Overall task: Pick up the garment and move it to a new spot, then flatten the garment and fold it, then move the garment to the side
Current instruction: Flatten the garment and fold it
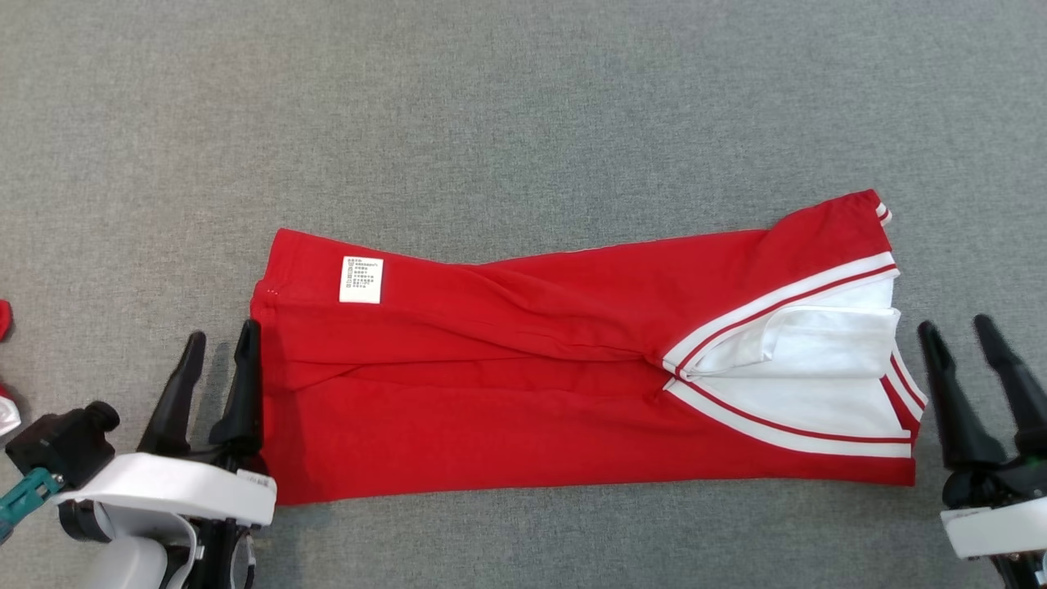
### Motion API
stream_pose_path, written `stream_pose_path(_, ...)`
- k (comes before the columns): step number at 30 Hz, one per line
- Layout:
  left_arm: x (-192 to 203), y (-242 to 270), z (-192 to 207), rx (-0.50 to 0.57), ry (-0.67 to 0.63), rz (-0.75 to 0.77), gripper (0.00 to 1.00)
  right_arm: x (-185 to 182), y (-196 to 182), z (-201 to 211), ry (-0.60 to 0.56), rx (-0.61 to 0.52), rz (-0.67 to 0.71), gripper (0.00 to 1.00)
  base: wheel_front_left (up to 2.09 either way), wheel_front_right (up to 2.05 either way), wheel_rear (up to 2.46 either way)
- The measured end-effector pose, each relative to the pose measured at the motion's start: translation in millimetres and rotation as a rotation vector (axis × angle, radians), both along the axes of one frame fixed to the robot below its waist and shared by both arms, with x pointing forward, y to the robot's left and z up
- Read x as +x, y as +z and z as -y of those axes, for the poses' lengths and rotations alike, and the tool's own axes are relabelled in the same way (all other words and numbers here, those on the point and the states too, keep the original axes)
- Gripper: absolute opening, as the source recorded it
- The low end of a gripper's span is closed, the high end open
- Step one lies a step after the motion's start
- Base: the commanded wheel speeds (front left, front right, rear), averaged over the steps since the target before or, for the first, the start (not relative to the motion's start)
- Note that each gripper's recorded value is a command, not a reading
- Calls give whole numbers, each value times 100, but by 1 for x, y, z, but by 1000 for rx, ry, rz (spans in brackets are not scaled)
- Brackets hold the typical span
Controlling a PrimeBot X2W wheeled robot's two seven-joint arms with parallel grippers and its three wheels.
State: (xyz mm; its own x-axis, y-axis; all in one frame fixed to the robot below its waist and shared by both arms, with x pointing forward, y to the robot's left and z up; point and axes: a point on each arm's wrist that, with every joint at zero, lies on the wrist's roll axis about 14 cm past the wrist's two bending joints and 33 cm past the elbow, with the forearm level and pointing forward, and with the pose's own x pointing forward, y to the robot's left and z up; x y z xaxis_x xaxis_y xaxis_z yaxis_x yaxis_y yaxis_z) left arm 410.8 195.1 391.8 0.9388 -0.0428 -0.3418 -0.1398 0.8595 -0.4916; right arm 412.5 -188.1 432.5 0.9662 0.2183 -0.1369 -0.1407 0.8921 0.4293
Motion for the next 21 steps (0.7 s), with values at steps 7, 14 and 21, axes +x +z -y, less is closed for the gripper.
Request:
stream_pose_path(7,25,59,0,139,32,223,100,12,43,20,-94,-173,184,100,0,0,0)
stream_pose_path(14,32,126,-8,296,97,444,100,13,61,16,-102,-272,238,100,0,0,0)
stream_pose_path(21,10,125,-8,422,64,447,100,9,60,14,-109,-298,216,100,0,0,0)
